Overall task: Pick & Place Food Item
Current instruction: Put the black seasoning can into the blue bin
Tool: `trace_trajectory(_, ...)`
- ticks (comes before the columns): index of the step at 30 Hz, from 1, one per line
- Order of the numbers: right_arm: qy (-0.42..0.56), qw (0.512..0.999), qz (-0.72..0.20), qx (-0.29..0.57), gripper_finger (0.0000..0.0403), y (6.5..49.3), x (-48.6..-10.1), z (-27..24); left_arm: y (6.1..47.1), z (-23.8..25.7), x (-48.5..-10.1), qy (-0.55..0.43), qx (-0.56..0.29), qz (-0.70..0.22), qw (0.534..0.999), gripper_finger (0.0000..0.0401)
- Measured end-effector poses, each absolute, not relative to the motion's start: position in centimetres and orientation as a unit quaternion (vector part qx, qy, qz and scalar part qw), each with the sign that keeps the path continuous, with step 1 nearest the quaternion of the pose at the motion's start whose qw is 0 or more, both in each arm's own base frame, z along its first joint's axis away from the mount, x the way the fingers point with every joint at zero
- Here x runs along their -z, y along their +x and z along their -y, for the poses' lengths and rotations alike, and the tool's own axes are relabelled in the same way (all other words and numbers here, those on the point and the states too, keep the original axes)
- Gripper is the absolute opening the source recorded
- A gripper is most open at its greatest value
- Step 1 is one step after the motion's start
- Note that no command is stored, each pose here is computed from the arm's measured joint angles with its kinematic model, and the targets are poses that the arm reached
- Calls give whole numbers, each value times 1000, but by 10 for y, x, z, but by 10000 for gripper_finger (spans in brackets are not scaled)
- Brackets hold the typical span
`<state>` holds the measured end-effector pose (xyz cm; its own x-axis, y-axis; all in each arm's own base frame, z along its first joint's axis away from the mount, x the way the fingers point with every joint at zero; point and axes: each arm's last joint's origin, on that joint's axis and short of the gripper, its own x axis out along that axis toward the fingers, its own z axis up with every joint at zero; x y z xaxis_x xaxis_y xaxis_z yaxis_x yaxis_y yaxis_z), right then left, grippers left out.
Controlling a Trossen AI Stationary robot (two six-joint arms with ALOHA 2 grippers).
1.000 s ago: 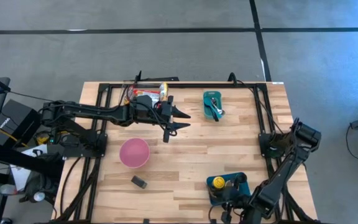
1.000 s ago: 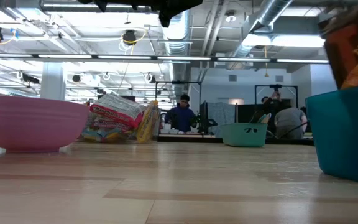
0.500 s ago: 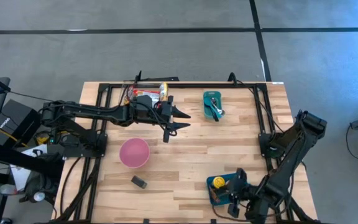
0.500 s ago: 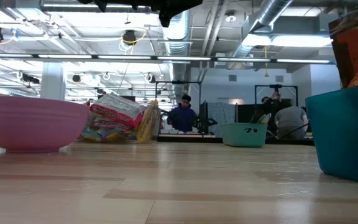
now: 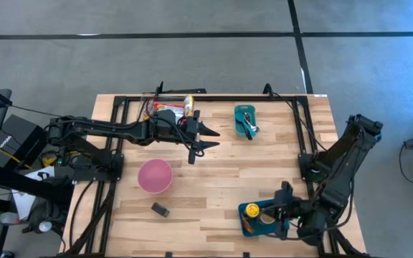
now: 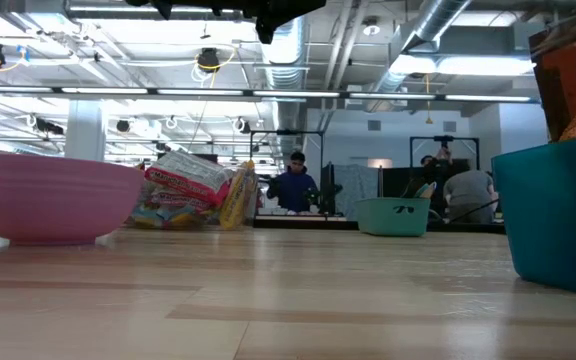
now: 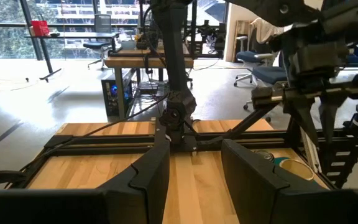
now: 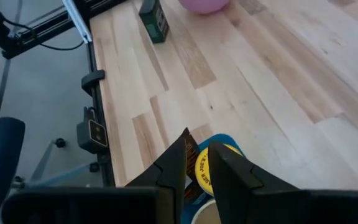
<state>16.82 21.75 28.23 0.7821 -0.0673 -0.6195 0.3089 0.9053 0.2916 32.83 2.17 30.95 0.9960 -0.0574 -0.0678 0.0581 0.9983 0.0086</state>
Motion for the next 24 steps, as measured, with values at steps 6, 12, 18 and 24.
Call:
trace_trajectory(6,173,932,-307,80,56,164,-294,-211,328,-22,-310,5,29,-34,999,140)
trace_trajectory(12,153,938,-303,70,12,161,-299,-207,328,-22,-310,5,29,-34,999,140)
trace_trajectory(18,147,939,-299,89,9,166,-298,-202,328,-22,-310,5,29,-34,999,140)
trace_trajectory(24,150,937,-295,114,3,176,-299,-191,328,-22,-310,5,29,-34,999,140)
